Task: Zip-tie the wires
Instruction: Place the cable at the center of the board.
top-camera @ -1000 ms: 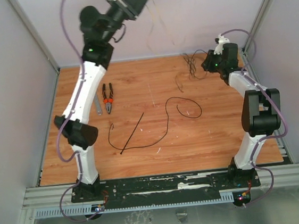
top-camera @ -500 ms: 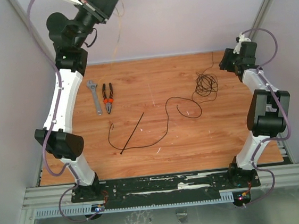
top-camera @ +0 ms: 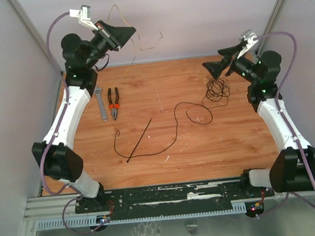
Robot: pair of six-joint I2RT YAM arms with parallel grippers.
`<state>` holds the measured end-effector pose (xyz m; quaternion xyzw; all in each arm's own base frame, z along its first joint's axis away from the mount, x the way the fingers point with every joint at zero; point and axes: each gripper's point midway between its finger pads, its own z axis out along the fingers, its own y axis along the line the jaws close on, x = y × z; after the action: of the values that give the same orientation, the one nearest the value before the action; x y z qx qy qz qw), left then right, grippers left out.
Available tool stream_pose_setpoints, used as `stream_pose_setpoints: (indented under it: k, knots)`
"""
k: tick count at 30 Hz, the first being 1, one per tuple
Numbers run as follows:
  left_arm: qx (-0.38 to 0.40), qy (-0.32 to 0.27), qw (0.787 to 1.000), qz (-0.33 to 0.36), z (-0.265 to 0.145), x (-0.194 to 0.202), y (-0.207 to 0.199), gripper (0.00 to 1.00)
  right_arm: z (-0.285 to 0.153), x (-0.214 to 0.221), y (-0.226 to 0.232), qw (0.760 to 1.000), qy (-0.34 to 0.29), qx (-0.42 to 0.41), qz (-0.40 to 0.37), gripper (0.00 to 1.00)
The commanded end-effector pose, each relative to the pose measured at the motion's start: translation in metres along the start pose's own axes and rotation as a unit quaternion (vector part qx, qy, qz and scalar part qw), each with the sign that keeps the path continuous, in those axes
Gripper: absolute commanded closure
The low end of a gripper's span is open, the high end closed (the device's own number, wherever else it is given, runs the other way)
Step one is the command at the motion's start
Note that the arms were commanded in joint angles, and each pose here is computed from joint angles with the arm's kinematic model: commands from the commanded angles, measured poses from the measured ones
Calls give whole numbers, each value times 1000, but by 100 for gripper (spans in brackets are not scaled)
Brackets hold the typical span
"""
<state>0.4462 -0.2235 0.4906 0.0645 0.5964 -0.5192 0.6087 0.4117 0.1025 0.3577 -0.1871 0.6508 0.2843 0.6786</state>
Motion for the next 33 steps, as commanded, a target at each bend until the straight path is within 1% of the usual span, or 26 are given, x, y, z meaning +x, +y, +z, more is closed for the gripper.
stream_pose_setpoints:
  k: [1,3,6,9,15,20,23,27,28,29,30,33]
  knots:
    - [74,-26,996,37,-26,-26,-66,100,0,-20,65,984,-61,-142,-92,4]
    - [82,-18,996,35,-34,-21,-73,100,7,-20,94,972,-66,-191,-117,4]
    - [83,-7,996,28,-45,-10,-74,100,20,-19,128,957,-78,-226,-164,5]
    - [81,6,997,18,-52,1,-74,100,36,-17,154,945,-89,-240,-203,6]
    - [99,20,995,0,-67,14,-84,100,76,-3,190,928,-79,-249,-264,10]
    - [100,27,995,-3,-77,20,-88,100,105,16,211,919,-62,-262,-287,17]
    - [104,28,994,-4,-81,21,-93,100,120,25,214,916,-48,-273,-289,26]
    - [119,27,993,-8,-86,19,-103,100,133,39,218,913,-35,-284,-289,31]
    - [122,27,992,-9,-87,19,-105,100,137,42,219,914,-33,-285,-287,34]
    - [125,28,992,-11,-88,20,-106,100,140,44,219,915,-32,-285,-284,40]
    - [128,28,991,-13,-89,20,-107,100,143,45,220,915,-33,-287,-281,42]
    - [129,34,991,-15,-90,25,-105,100,150,40,221,920,-40,-280,-271,56]
